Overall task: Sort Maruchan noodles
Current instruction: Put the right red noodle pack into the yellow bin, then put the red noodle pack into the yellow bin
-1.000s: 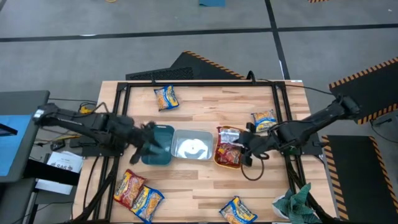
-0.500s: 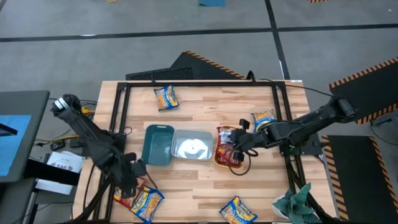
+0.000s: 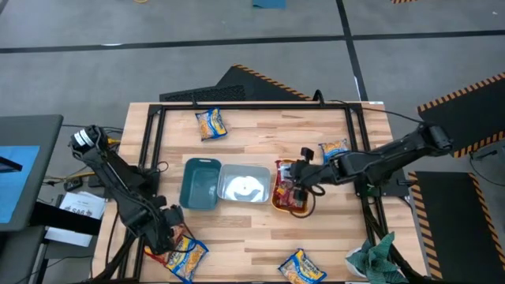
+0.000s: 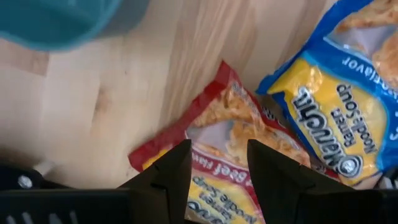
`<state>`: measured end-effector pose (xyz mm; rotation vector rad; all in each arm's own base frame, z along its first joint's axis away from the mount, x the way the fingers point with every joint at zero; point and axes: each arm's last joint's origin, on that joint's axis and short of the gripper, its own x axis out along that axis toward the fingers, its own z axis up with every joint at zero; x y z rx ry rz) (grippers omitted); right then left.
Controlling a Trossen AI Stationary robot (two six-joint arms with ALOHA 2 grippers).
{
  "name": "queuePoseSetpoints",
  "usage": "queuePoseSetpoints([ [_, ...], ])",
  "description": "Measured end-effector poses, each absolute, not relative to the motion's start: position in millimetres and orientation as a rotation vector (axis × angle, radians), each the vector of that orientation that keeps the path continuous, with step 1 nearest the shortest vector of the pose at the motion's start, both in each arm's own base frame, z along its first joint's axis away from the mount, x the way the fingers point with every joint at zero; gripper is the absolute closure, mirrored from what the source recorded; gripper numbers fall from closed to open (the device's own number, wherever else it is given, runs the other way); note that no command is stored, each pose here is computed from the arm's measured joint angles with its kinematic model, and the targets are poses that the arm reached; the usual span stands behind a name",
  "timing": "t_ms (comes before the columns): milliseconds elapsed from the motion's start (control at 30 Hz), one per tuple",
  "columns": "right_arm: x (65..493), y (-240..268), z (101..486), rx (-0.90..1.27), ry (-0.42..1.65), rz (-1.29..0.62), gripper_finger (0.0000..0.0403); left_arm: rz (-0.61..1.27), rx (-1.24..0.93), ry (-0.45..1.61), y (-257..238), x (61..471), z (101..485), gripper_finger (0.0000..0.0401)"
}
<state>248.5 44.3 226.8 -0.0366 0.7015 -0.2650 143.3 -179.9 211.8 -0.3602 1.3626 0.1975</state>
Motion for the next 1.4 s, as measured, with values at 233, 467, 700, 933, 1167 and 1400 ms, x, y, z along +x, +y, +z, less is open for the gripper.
queuePoseSetpoints([
  [233, 246.0, 45.2, 260.3, -0.098, 0.576, -0.215, 0.0260, 0.185, -0.340, 1.409, -179.7, 139.7, 211.4, 0.0259],
  [467, 240.9, 42.4, 270.0, -0.104, 0.530, -0.213, 0.0259, 0.156, -0.388, 1.404, -194.9, 124.2, 211.9, 0.0259],
  [700, 242.5, 42.0, 267.0, -0.116, 0.548, -0.214, 0.0259, 0.202, -0.362, 1.322, -194.1, 120.5, 204.2, 0.0259],
  [933, 242.9, 40.1, 267.9, -0.112, 0.541, -0.222, 0.0259, 0.134, -0.389, 1.332, -192.0, 126.0, 184.7, 0.0259],
  [1167, 243.2, 37.4, 267.7, -0.109, 0.543, -0.233, 0.0259, 0.130, -0.416, 1.339, -186.2, 127.0, 170.6, 0.0259],
  [1400, 243.2, 37.5, 267.7, -0.109, 0.543, -0.233, 0.0259, 0.114, -0.357, 1.339, -181.9, 124.9, 165.3, 0.0260],
])
